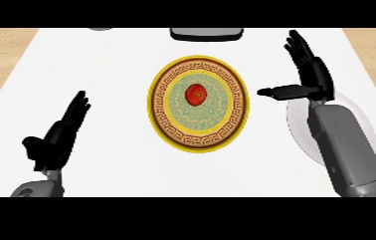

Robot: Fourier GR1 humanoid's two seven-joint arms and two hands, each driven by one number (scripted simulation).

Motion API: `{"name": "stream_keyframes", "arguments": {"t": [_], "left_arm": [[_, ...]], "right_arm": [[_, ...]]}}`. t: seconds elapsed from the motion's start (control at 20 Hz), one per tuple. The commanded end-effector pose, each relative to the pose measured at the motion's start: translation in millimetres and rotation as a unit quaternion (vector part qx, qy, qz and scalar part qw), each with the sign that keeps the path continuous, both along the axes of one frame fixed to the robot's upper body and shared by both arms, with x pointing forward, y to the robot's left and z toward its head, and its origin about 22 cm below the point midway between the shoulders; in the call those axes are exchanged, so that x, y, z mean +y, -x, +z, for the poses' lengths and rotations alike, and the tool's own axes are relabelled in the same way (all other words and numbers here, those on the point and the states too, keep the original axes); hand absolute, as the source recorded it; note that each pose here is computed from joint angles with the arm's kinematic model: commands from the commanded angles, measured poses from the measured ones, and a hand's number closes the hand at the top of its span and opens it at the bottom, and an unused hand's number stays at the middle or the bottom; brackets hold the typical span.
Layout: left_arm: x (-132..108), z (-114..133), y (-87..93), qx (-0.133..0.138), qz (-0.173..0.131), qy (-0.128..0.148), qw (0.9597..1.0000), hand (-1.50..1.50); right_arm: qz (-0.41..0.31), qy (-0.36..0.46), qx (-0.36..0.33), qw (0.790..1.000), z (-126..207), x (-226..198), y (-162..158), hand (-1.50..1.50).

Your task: Pick the tomato from the plate and place it in the plate

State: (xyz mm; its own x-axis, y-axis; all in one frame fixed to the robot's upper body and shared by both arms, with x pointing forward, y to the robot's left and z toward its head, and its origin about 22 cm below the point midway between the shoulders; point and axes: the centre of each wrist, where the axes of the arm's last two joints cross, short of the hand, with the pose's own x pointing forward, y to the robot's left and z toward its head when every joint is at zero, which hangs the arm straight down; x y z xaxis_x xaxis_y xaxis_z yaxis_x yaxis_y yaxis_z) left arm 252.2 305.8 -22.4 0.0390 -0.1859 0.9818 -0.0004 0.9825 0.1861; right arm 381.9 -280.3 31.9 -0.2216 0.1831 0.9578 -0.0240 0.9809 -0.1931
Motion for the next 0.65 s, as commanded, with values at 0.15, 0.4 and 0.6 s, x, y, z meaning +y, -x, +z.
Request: {"name": "stream_keyframes", "arguments": {"t": [0.15, 0.4, 0.6], "left_arm": [[5, -11, 6.7, 0.0, -0.005, -0.004, 1.0, 0.0], [-14, -5, 5.0, -0.009, -0.006, 0.0, 0.9999, 0.0], [-9, -8, -0.9, -0.004, -0.01, -0.001, 0.9999, 0.0]], "right_arm": [[0.035, 0.007, -0.014, 0.999, -26, -79, 16, -1.5], [0.041, 0.033, -0.012, 0.999, -39, -84, 15, -1.5], [0.031, 0.039, -0.028, 0.998, -45, -93, 18, -1.5]]}}
